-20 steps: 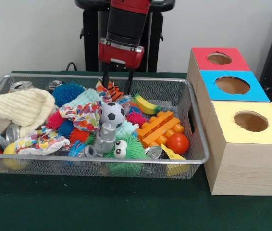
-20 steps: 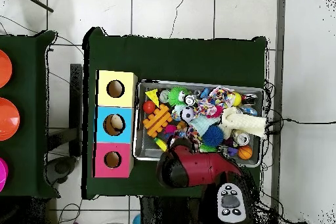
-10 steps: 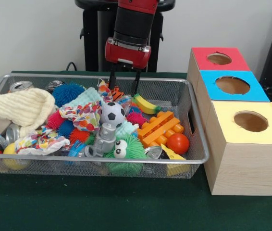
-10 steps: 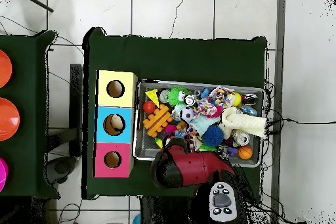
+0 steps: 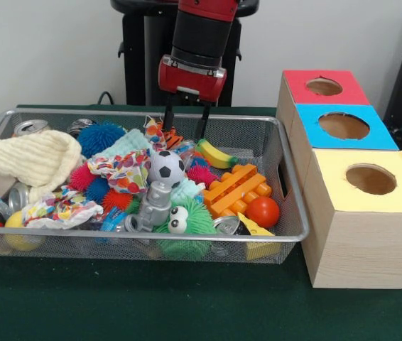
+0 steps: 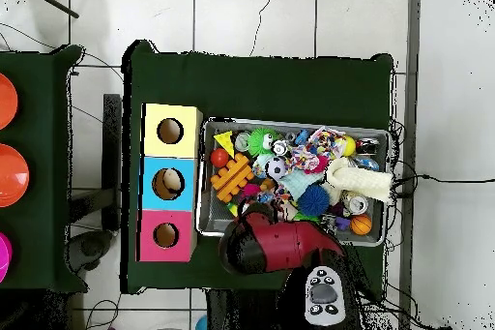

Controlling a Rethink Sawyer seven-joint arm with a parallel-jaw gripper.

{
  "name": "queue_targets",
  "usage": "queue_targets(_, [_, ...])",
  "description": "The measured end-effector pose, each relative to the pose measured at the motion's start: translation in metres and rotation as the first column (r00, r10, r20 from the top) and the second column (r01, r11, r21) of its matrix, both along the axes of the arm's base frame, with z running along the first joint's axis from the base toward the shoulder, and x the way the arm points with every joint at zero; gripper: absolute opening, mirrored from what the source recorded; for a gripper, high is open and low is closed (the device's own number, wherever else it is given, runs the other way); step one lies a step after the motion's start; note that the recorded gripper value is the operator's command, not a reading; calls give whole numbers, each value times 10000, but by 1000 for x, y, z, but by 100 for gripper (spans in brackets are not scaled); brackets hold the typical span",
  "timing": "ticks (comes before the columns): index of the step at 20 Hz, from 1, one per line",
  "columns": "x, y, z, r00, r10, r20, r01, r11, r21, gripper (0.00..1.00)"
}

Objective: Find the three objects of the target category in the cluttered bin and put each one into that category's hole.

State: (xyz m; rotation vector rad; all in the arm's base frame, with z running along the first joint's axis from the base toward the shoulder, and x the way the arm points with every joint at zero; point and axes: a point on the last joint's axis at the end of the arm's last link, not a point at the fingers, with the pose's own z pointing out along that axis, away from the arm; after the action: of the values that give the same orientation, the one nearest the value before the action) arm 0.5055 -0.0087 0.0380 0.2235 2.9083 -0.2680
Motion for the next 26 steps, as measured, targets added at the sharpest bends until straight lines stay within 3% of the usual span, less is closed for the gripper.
queue_targets(8, [-4, -12, -1, 9960, -400, -802, 389, 9991, -151, 100])
queue_targets(12, [-4, -16, 0, 9938, -517, -986, 500, 9986, -194, 100])
queue_targets(26, [21, -16, 3, 9957, -454, -811, 439, 9988, -210, 100])
